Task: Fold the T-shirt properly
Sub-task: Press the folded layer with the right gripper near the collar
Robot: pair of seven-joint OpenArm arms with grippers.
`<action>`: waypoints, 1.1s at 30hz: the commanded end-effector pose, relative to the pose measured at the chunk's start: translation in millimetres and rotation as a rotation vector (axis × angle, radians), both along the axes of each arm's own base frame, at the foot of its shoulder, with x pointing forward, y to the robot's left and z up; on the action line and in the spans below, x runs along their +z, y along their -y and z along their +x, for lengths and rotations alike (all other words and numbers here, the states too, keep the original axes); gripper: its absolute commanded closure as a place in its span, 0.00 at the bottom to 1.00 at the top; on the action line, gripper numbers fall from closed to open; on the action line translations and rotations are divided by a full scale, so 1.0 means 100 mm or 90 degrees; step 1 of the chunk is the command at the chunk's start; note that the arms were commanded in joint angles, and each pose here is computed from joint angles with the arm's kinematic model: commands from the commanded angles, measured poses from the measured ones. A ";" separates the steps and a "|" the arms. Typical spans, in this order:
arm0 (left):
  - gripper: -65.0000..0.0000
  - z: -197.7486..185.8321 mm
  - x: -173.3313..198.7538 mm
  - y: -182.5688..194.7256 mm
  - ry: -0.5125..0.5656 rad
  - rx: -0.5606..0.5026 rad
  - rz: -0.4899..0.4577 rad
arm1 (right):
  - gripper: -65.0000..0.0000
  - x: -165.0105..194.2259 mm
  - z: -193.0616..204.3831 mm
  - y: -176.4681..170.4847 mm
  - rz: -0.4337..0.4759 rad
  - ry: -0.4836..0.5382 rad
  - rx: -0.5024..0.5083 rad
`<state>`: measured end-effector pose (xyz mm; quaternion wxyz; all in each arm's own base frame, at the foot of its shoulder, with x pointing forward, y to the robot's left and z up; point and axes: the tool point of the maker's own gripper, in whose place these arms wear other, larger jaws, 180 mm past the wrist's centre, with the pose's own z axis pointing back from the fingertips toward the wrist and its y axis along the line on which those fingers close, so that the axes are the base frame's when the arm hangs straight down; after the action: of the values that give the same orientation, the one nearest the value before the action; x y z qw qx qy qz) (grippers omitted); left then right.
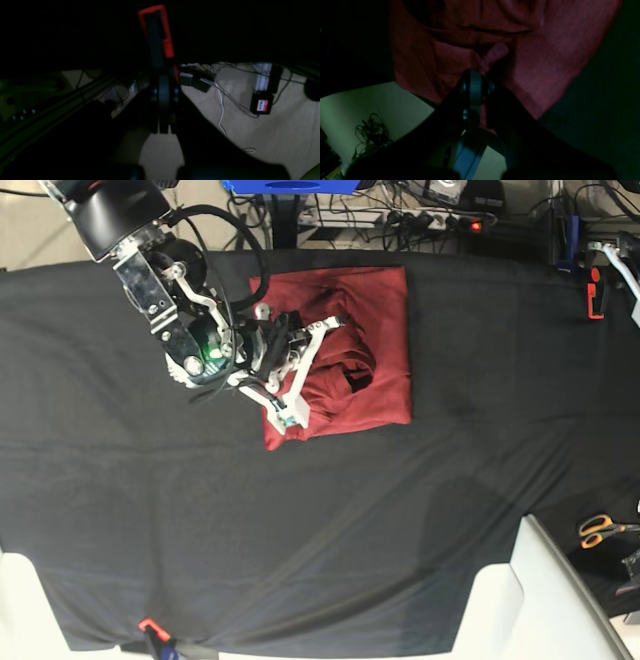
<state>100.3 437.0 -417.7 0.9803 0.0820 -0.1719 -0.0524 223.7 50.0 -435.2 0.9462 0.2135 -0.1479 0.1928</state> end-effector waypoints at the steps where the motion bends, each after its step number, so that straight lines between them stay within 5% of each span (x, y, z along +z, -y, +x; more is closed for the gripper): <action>1: 1.00 0.09 0.12 -0.09 0.017 -0.007 0.019 | 1.00 0.12 0.02 -0.16 0.026 0.017 0.022; 10: 1.00 0.09 0.12 -0.09 0.017 -0.007 0.019 | 1.00 0.13 -0.43 -0.59 0.034 -0.005 0.132; 22: 1.00 0.10 0.11 -0.09 0.019 -0.006 0.017 | 1.00 0.15 -0.42 -0.65 0.033 0.006 0.153; 27: 1.00 0.11 0.12 -0.09 0.021 -0.007 0.018 | 0.99 0.20 -0.62 -0.86 0.022 0.031 0.253; 33: 1.00 0.11 0.12 -0.09 0.020 -0.006 0.017 | 0.99 0.23 -0.67 -0.96 0.020 0.043 0.287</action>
<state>103.3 436.2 -417.8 0.9798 0.0804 -0.1762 -0.0506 150.2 135.9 -423.0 0.8770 0.2356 -0.1148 0.4027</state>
